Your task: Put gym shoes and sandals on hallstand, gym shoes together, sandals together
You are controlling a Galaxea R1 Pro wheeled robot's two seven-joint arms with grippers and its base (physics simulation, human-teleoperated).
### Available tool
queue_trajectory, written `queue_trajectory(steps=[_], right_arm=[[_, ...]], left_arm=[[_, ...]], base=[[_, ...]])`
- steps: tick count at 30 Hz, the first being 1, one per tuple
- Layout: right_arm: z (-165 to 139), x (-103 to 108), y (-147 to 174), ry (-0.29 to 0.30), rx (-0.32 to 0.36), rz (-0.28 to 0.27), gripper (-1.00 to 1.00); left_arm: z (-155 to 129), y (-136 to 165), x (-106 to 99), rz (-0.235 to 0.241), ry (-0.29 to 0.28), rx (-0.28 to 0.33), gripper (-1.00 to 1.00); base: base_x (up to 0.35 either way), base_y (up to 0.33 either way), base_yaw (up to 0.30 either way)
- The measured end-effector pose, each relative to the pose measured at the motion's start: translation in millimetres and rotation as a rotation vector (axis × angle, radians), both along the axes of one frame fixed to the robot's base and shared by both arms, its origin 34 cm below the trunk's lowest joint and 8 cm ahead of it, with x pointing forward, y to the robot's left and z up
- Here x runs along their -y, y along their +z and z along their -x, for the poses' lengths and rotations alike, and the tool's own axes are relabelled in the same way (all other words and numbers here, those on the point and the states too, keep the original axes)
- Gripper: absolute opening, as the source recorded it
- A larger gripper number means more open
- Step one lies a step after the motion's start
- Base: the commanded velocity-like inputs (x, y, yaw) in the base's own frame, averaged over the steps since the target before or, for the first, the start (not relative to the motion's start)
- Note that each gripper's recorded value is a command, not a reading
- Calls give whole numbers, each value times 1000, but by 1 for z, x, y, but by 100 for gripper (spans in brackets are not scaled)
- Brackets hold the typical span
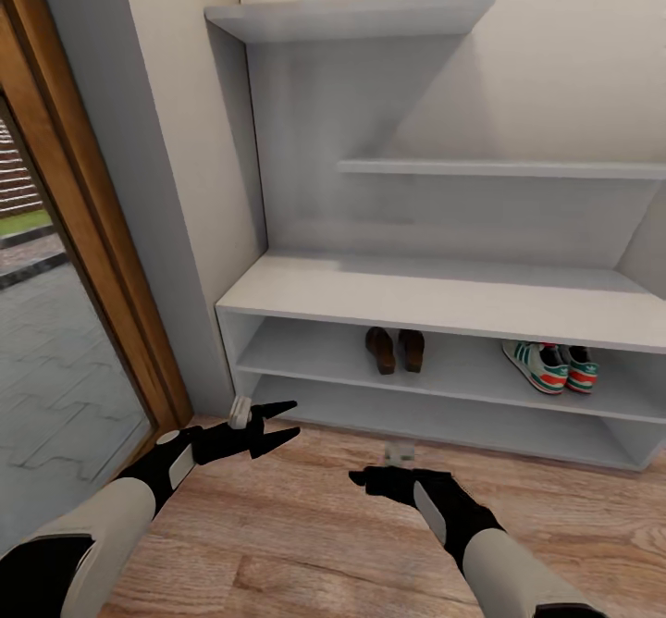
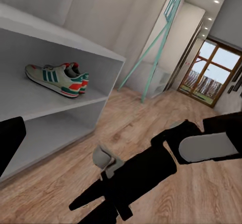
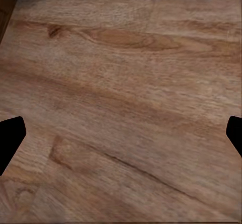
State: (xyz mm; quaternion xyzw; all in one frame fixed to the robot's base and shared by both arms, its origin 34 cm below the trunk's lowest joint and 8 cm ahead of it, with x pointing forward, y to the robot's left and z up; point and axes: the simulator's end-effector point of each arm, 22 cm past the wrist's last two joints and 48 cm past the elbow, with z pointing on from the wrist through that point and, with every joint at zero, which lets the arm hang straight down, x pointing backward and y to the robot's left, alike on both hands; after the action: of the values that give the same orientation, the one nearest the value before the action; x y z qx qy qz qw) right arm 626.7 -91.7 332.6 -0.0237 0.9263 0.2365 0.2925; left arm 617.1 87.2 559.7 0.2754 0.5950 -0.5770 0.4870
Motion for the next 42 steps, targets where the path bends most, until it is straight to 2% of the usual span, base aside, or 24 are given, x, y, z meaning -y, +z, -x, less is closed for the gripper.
queue_trajectory(steps=[5, 10, 15, 30, 42], right_arm=[[21, 0, -27, -12, 27, 6, 100], [36, 1, -41, -15, 8, 11, 100], [57, 2, -57, -11, -39, 15, 100], [79, 4, -73, -2, -93, 26, 100], [83, 4, -75, -1, -104, 27, 100]], left_arm=[[0, 0, 0, 0, 0, 0, 100], [0, 0, 0, 0, 0, 0, 100], [1, 0, 0, 1, -2, 1, 100], [5, 2, 1, 9, -21, 5, 100], [5, 3, 1, 11, -25, 6, 100]], base=[[0, 0, 0], [0, 0, 0], [0, 0, 0], [0, 0, 0], [0, 0, 0]])
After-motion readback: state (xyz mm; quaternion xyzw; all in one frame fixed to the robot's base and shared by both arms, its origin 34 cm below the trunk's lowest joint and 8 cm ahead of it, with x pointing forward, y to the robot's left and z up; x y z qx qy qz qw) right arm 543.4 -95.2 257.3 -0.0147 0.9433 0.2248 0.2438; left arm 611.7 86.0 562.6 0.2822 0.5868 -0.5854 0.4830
